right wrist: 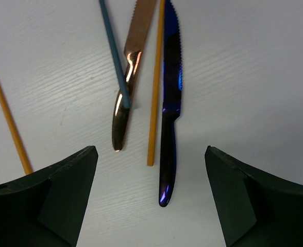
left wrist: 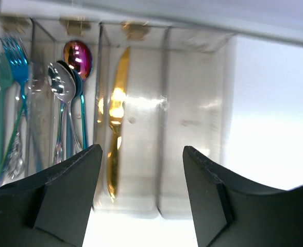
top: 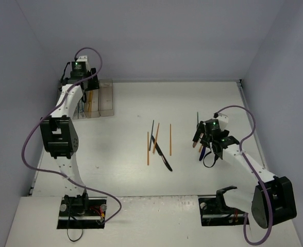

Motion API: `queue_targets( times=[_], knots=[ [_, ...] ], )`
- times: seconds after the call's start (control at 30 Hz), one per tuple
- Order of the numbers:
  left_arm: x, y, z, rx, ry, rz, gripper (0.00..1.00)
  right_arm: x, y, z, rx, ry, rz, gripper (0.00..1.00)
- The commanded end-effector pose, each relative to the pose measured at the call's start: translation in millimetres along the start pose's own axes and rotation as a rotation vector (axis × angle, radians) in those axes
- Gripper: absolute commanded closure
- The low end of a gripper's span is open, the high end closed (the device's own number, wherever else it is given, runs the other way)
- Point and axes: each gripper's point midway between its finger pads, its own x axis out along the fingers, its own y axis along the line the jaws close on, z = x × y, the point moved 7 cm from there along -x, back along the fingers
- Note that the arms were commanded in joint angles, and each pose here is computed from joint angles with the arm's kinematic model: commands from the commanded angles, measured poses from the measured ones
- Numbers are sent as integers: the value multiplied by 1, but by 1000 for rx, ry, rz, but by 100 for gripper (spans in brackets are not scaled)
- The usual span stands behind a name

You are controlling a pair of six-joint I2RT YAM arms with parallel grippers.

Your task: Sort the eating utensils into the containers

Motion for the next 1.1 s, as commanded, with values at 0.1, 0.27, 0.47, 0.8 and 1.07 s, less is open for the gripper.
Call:
queue_targets(
  times=[0.1, 0.27, 0.47, 0.8, 1.07],
  knots=[
    [-150, -62, 36, 19, -267, -190, 39, 16, -10, 21, 109, 0, -94, 24],
    [-190, -67, -2, 39, -250, -264, 38, 30, -15, 19, 139, 47, -125, 32],
    [-207, -63, -53, 72, -183, -310, 37, 43, -16, 14, 134, 91, -152, 41],
    [-200, -73, -94, 148, -100, -334, 37, 51, -24, 4, 166, 112, -200, 54],
    [-196, -76, -95, 156, -85, -342, 37, 56, -26, -7, 149, 150, -199, 58]
  ],
)
